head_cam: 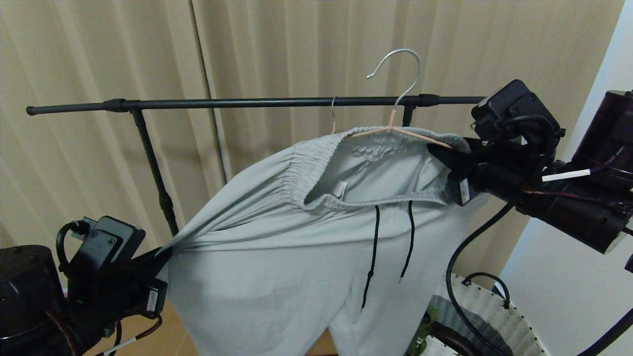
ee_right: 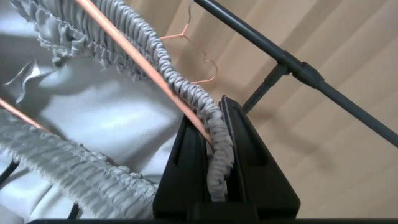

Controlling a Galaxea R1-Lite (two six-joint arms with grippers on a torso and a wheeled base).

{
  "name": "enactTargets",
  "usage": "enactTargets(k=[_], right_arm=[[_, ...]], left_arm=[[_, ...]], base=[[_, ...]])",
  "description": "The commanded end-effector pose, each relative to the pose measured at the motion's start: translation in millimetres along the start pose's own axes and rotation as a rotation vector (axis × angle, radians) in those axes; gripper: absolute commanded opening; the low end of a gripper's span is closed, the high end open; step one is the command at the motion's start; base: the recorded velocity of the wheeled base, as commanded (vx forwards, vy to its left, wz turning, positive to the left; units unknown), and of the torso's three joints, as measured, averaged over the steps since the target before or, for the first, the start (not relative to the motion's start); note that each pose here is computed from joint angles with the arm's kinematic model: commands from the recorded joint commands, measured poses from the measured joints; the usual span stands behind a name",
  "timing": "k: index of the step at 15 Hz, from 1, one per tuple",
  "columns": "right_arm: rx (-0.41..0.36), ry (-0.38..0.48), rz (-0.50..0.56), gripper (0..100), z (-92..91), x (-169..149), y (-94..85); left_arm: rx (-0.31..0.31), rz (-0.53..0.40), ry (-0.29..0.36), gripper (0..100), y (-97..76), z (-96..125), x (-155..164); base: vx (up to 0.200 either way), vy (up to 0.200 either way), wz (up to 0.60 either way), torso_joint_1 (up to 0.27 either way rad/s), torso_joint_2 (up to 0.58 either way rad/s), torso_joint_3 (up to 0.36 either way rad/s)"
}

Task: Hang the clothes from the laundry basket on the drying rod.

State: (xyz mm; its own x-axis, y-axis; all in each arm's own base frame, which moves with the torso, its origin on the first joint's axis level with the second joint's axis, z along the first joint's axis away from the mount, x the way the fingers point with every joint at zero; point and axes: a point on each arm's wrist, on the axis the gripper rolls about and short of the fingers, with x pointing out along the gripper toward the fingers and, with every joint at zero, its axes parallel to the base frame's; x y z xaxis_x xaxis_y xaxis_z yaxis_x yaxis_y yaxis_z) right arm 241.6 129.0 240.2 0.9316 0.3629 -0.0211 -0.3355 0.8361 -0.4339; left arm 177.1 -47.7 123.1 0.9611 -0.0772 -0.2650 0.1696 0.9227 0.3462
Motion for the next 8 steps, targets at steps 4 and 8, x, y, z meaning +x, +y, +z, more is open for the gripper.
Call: enactTargets(k=[4,8], right_arm=[[-0.003,0.006,0.001,0,-2.2,-1,0.5],[-0.006,0.031,0.006,0,-5.2,-1,1.8]], left_arm=[[-0.007,0.01,-0.024,100,1.8,7,2],[-0.008,-0.04,-0.069,100,-2.8,13,-1]], base=[[0.0,0.0,0.0,0.0,0.0,0.0],[0.0,0.0,0.0,0.0,0.0,0.0]])
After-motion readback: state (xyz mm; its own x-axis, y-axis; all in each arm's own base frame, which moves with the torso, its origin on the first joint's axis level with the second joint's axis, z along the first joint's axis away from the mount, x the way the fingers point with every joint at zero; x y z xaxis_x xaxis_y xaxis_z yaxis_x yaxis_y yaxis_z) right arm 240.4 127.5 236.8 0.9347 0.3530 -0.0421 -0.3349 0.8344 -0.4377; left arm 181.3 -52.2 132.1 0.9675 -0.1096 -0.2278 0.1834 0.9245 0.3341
